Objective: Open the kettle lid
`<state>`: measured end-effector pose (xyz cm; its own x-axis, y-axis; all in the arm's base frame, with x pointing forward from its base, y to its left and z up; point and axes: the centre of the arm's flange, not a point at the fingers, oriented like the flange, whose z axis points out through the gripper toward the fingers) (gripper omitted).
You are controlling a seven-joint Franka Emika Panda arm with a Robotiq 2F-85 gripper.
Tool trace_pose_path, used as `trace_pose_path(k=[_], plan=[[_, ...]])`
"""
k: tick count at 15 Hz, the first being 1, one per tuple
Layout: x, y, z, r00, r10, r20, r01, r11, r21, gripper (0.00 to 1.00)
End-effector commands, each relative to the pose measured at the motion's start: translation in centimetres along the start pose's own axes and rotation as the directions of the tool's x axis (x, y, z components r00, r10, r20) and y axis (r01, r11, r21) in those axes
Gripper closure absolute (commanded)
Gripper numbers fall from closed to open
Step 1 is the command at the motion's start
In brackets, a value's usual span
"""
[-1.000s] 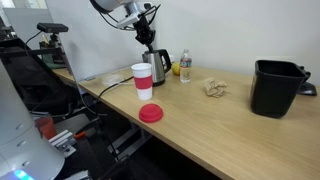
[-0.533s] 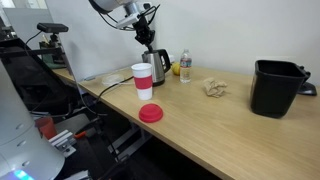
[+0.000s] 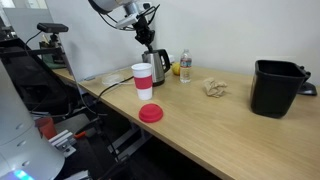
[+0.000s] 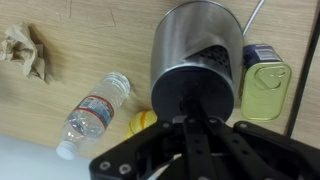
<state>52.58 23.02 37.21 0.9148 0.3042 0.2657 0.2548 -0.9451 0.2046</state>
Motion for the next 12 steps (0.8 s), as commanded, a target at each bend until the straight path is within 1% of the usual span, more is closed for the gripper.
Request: trace_pose_path(k=[1,5,12], plan=[[-1.7,0.2,-0.9,0.999,0.039,-0.025,-0.039,0.999,0.011,1.00],[-1.5,0.9,-3.8,0.992,0.082,-0.093,-0.082,0.997,0.003,1.00],[-1.3,1.8,-10.2,0.969,0.124,-0.216,-0.121,0.992,0.027,1.00]])
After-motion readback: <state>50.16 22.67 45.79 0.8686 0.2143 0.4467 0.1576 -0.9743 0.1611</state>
